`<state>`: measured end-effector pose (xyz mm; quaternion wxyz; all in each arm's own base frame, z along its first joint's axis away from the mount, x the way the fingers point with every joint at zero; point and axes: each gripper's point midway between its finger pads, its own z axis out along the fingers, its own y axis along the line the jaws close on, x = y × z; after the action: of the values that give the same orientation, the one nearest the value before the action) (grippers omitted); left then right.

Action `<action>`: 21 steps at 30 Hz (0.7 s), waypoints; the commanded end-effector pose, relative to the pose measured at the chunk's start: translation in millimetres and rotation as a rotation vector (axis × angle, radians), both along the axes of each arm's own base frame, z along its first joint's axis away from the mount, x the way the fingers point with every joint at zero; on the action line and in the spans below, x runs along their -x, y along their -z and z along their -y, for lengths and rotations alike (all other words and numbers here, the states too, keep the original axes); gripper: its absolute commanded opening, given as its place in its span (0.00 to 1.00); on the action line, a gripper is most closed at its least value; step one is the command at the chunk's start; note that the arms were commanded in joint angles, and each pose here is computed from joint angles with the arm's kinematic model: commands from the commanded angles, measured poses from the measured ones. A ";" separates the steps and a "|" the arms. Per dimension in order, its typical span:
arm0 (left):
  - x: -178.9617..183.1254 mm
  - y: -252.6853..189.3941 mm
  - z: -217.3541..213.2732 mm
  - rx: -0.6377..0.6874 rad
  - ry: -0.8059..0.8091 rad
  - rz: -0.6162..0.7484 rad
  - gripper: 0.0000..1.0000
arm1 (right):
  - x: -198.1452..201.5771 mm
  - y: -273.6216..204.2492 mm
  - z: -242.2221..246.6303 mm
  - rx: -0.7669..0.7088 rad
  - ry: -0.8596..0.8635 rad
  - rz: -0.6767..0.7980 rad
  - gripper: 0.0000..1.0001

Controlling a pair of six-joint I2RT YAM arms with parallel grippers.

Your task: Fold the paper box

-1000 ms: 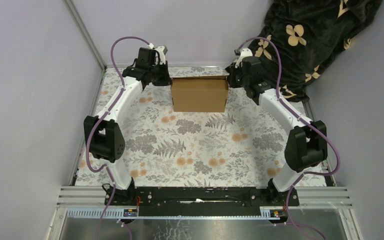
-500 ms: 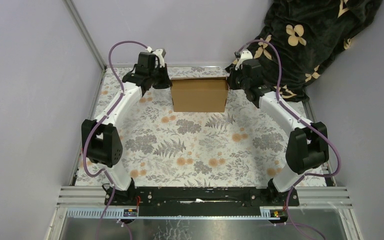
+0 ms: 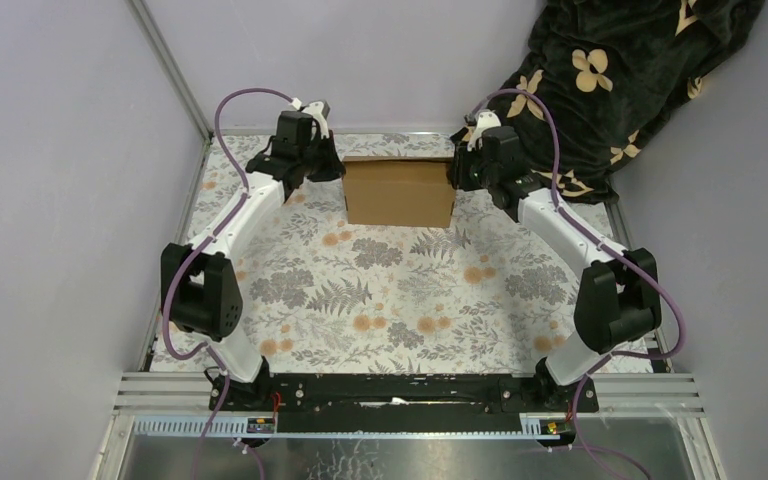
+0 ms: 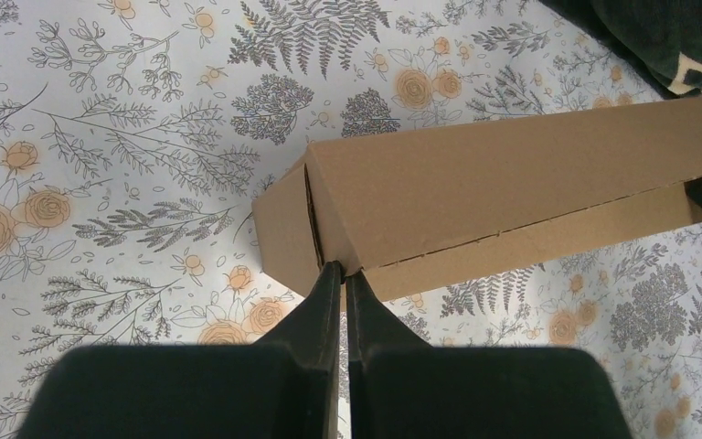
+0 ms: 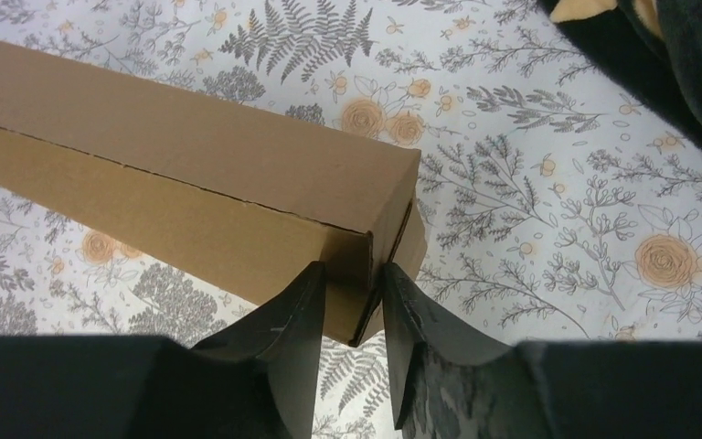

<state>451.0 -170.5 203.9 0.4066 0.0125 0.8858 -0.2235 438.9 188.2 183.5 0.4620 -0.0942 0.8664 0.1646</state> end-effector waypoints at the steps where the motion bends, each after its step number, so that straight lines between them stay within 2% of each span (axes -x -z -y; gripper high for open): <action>1: 38.1 39.6 31.8 0.036 0.090 -0.174 0.03 | 94.0 82.7 -16.0 0.049 -0.151 -0.420 0.38; 7: 36.6 39.0 28.8 0.025 0.076 -0.165 0.03 | 92.2 66.5 -20.3 0.012 -0.154 -0.380 0.45; 11: 35.9 38.3 28.9 0.024 0.077 -0.162 0.03 | 89.4 55.6 -22.8 -0.004 -0.153 -0.360 0.57; 15: 35.5 37.0 28.3 0.023 0.074 -0.159 0.03 | 86.5 45.4 -24.2 -0.021 -0.146 -0.335 0.63; 18: 35.4 35.4 27.6 0.020 0.072 -0.153 0.03 | 84.7 38.2 -24.6 -0.035 -0.138 -0.315 0.62; 21: 35.7 35.4 27.5 0.019 0.071 -0.154 0.03 | 82.8 30.5 -25.6 -0.050 -0.131 -0.294 0.56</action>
<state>449.4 -174.9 204.2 0.4098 0.0116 0.8845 -0.2228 408.4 196.2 192.2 0.4332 -0.1059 0.8741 0.1926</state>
